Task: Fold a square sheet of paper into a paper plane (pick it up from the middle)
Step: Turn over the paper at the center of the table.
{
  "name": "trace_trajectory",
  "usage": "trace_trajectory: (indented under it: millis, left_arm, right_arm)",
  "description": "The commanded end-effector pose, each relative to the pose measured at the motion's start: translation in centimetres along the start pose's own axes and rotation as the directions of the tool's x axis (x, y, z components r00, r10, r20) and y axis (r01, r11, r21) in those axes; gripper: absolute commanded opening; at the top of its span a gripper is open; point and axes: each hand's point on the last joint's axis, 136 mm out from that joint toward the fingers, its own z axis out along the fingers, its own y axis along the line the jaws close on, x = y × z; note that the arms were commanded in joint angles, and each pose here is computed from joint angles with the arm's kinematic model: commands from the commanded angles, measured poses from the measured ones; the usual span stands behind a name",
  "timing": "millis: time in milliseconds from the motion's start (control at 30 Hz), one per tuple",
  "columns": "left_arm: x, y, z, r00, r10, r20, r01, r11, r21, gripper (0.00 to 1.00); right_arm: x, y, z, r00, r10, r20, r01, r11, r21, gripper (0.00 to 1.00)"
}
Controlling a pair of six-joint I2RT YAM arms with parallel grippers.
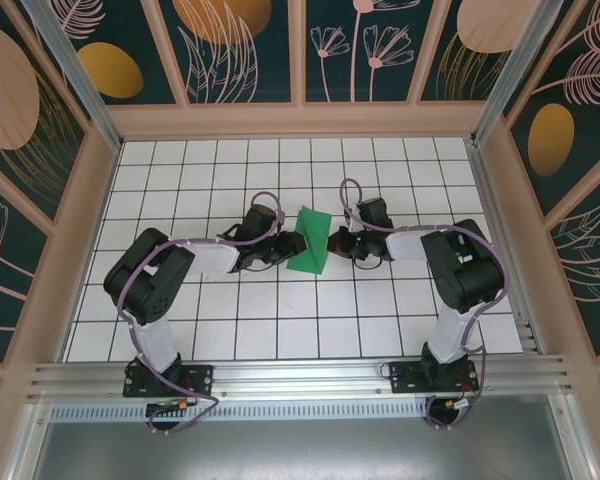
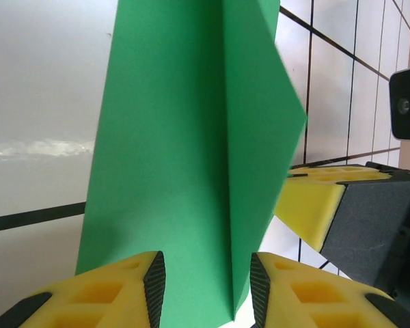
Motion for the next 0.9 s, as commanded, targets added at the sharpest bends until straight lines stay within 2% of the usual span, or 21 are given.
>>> trace_trajectory:
  millis: [0, 500, 700, 767, 867]
  left_arm:
    - [-0.4, -1.3, 0.5, 1.000, 0.004, -0.011, -0.004, 0.998, 0.066, 0.41]
    - [-0.5, -3.4, 0.9, 0.998, 0.062, -0.025, -0.057, 0.984, 0.171, 0.45]
    - [-0.6, -3.4, 1.7, 0.997, 0.074, -0.034, -0.067, 0.982, 0.177, 0.39]
    - [-0.8, -3.3, 1.8, 0.995, 0.093, -0.030, -0.086, 0.982, 0.170, 0.37]
    - [-1.1, -3.1, 1.9, 0.992, 0.127, -0.013, -0.124, 0.981, 0.147, 0.31]
  right_arm:
    - [-0.8, 1.3, -0.9, 0.999, -0.010, 0.038, 0.012, 0.999, -0.047, 0.04]
    - [-0.6, 0.9, -0.8, 1.000, 0.002, 0.025, -0.001, 0.999, -0.037, 0.04]
    - [-0.9, 1.6, -1.2, 1.000, -0.004, 0.029, 0.006, 0.998, -0.056, 0.06]
    - [-1.4, 2.1, -1.9, 0.999, -0.010, 0.045, 0.013, 0.998, -0.064, 0.09]
    - [-2.5, 2.8, -3.4, 0.996, -0.020, 0.085, 0.025, 0.997, -0.068, 0.19]
